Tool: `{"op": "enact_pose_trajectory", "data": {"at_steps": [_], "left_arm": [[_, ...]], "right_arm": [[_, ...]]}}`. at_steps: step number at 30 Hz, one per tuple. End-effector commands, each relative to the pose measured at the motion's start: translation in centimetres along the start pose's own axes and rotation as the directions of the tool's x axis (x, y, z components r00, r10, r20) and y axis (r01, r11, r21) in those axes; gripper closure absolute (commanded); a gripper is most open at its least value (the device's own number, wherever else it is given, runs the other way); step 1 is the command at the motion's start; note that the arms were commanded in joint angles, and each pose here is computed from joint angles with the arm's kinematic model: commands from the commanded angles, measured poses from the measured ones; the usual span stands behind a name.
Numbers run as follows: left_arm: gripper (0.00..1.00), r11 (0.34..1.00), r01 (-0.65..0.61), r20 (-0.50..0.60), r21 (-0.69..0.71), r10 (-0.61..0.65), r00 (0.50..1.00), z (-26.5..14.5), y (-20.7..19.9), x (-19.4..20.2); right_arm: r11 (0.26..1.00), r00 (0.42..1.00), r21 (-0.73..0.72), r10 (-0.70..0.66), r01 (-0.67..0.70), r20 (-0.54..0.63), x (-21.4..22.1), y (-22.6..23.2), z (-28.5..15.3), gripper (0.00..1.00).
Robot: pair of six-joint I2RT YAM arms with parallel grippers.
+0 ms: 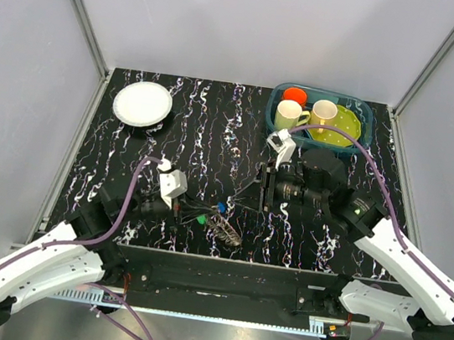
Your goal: Remove the keys from the keyring
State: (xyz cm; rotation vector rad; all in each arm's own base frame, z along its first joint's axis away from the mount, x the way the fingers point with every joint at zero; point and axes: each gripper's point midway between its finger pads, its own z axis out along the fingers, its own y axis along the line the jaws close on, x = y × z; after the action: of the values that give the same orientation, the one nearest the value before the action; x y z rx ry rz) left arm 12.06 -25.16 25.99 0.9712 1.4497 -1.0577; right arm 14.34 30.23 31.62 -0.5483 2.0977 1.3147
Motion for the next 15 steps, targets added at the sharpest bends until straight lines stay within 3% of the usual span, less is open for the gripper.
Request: {"op": "enact_pose_trajectory", "data": {"at_steps": [1, 7, 10, 15], "left_arm": [[1.0, 0.999, -0.032, 0.074, 0.009, 0.031, 0.997, 0.3, -0.3, -4.0], [1.0, 0.999, -0.041, 0.07, 0.028, 0.039, 0.997, 0.4, -0.6, -4.3], [1.0, 0.996, -0.067, 0.091, 0.064, 0.061, 0.994, 0.2, -1.3, -4.6], [1.0, 0.988, -0.074, 0.075, 0.135, 0.065, 0.995, 0.3, -2.4, -4.8]], "right_arm": [[0.999, 1.0, -0.036, 0.014, -0.015, -0.026, 0.4, 0.6, 0.4, 0.62], [0.997, 0.997, -0.075, -0.04, 0.035, -0.061, 2.2, 0.8, 1.4, 0.65], [0.983, 0.984, -0.04, -0.177, 0.179, 0.035, 1.6, -0.7, 1.6, 0.62], [0.904, 0.897, -0.108, -0.383, 0.413, 0.223, 0.2, 0.5, 0.7, 0.61]]}}
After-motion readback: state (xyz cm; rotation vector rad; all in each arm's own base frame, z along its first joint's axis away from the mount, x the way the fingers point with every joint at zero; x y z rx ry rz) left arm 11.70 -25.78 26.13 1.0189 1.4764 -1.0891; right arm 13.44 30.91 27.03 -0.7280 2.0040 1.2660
